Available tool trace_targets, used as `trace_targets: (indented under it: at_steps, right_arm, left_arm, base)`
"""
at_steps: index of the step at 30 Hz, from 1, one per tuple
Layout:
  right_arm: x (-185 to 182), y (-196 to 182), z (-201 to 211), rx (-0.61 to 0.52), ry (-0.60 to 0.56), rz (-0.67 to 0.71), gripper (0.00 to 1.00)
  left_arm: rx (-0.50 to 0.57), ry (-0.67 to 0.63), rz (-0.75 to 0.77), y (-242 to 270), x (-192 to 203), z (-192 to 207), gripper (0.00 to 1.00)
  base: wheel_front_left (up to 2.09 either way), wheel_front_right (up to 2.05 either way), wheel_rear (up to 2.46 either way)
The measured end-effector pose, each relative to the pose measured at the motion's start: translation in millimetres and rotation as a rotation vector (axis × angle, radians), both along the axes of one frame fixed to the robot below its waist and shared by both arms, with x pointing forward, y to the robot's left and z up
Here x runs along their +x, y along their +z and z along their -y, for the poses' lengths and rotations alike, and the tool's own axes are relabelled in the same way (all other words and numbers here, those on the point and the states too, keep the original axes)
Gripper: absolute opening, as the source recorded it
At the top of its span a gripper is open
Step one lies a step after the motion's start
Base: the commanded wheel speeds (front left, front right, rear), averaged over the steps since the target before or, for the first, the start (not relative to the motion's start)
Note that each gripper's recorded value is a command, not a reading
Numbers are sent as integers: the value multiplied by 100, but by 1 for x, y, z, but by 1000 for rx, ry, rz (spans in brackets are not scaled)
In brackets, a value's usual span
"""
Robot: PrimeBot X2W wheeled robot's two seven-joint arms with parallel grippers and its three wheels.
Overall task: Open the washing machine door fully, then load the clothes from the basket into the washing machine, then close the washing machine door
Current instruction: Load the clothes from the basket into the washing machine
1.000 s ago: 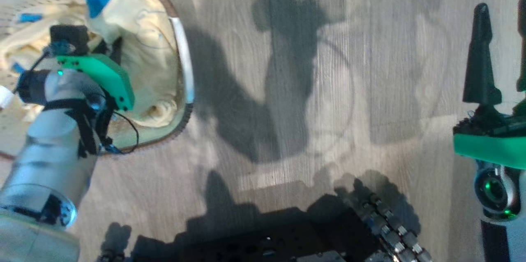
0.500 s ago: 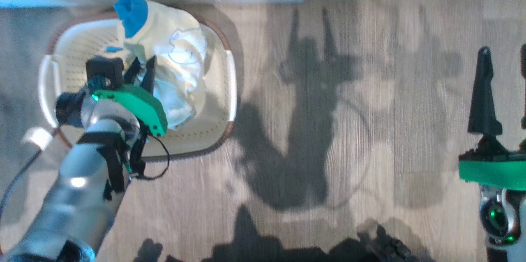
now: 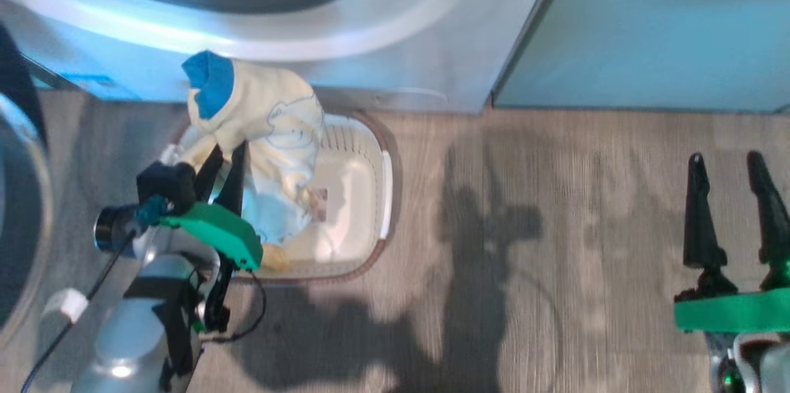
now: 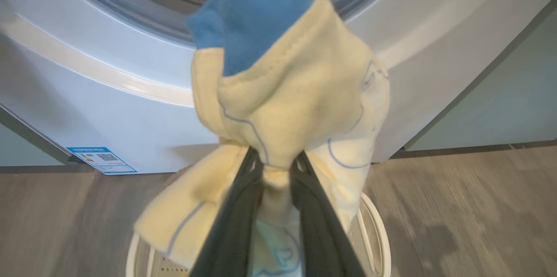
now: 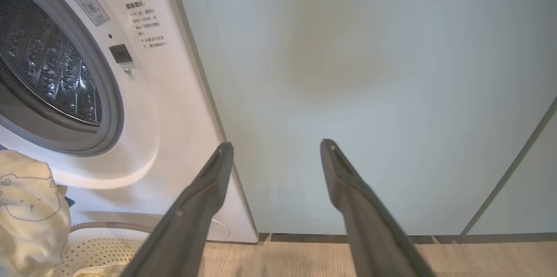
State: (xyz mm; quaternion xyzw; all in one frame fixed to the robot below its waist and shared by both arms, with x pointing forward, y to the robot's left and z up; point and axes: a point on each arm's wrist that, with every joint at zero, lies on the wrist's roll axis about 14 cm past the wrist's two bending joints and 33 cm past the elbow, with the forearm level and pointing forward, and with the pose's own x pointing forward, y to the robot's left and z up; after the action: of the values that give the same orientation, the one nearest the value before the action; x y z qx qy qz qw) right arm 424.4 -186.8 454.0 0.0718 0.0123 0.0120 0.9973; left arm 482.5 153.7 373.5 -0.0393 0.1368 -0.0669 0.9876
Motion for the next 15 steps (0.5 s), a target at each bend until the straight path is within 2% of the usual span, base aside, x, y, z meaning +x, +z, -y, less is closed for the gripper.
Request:
trace_targets:
  at_steps: [15]
  right_arm:
    - [-55, 33, -10, -5, 26, 53, 100]
  left_arm:
    - [69, 68, 256, 110, -63, -32, 0]
  base:
    - [0, 0, 0]
